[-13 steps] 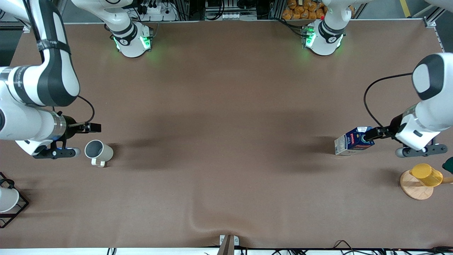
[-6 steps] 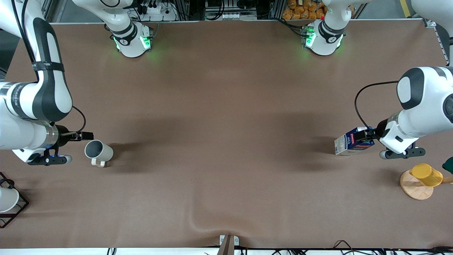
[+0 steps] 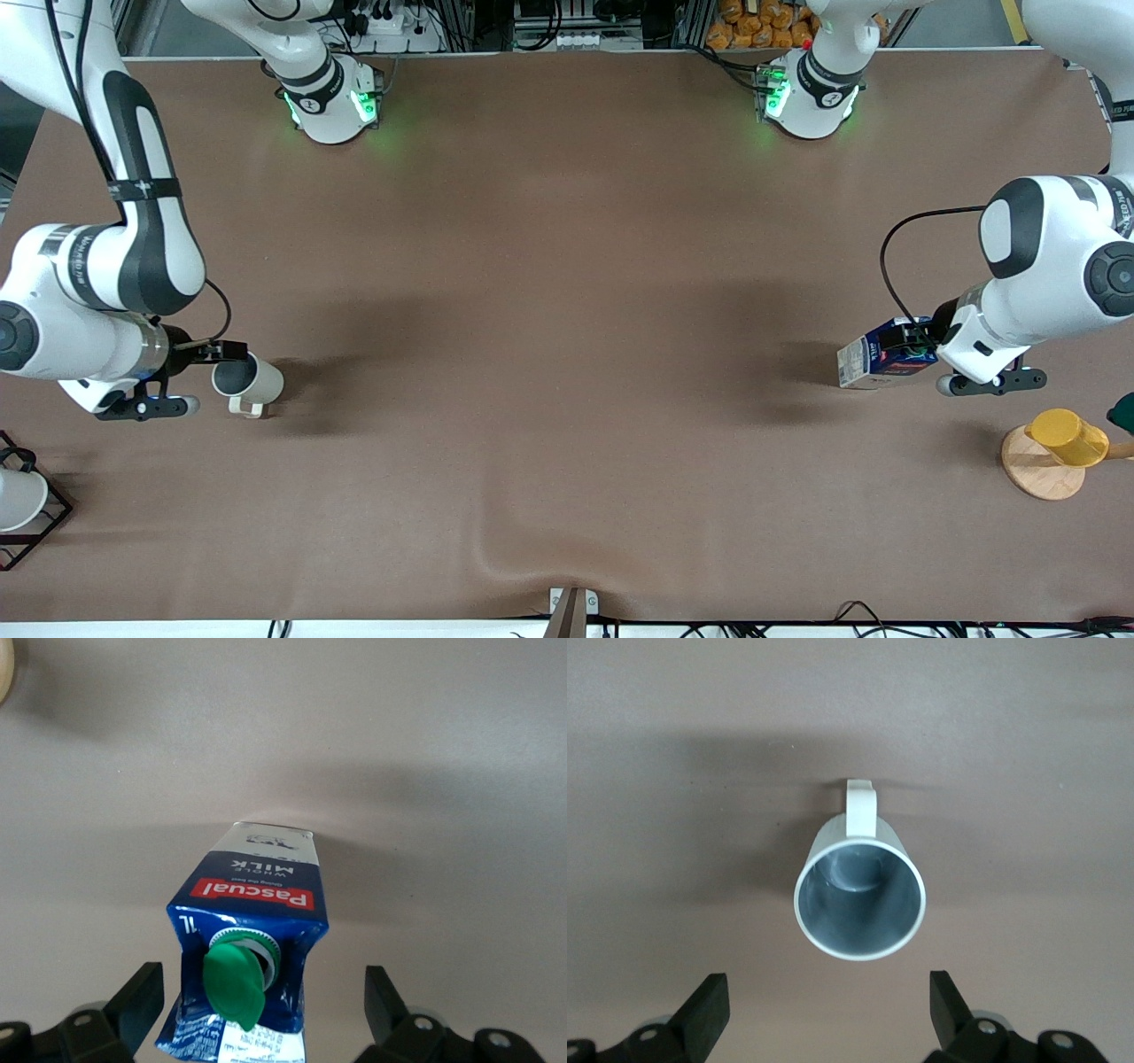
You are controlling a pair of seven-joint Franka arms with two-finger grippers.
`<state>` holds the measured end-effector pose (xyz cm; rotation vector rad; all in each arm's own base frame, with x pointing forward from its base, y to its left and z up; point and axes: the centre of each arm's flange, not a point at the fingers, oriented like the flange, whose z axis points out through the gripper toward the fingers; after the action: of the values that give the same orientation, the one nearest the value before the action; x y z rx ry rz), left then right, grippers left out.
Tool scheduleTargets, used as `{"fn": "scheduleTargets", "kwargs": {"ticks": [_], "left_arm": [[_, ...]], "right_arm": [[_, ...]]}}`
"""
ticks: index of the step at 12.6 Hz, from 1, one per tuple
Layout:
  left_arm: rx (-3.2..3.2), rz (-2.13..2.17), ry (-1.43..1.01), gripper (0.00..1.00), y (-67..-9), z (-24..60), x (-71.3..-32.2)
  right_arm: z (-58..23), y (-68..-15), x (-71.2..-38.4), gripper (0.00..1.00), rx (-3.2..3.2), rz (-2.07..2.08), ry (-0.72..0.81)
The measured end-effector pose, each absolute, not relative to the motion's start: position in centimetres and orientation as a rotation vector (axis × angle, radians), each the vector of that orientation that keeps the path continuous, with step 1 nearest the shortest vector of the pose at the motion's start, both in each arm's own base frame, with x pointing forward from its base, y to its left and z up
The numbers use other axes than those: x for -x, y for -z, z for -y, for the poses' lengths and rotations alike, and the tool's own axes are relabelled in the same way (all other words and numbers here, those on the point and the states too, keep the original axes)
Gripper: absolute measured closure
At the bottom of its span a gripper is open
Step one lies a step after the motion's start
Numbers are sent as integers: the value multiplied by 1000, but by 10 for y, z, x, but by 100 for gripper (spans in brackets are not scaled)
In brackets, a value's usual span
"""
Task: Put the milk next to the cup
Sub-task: 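Close the left gripper on the carton while the right gripper grasps the mug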
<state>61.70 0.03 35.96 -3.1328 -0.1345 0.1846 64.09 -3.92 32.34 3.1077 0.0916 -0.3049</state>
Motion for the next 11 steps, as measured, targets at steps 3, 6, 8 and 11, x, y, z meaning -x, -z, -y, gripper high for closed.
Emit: {"fn": "scheduleTargets", "kwargs": {"ticks": [3, 6, 8, 11], "left_arm": [[3133, 135, -190, 0, -351, -1, -618], [3133, 135, -200, 0, -346, -1, -618], [3134, 135, -199, 4, -345, -1, -618], [3134, 138, -194, 26, -346, -2, -619]], "right_arm": [[31, -294, -641, 0, -3103, -115, 323], [31, -266, -642, 0, -3099, -116, 354], [31, -254, -644, 0, -3098, -117, 342], [32, -238, -647, 0, -3098, -119, 317]]}}
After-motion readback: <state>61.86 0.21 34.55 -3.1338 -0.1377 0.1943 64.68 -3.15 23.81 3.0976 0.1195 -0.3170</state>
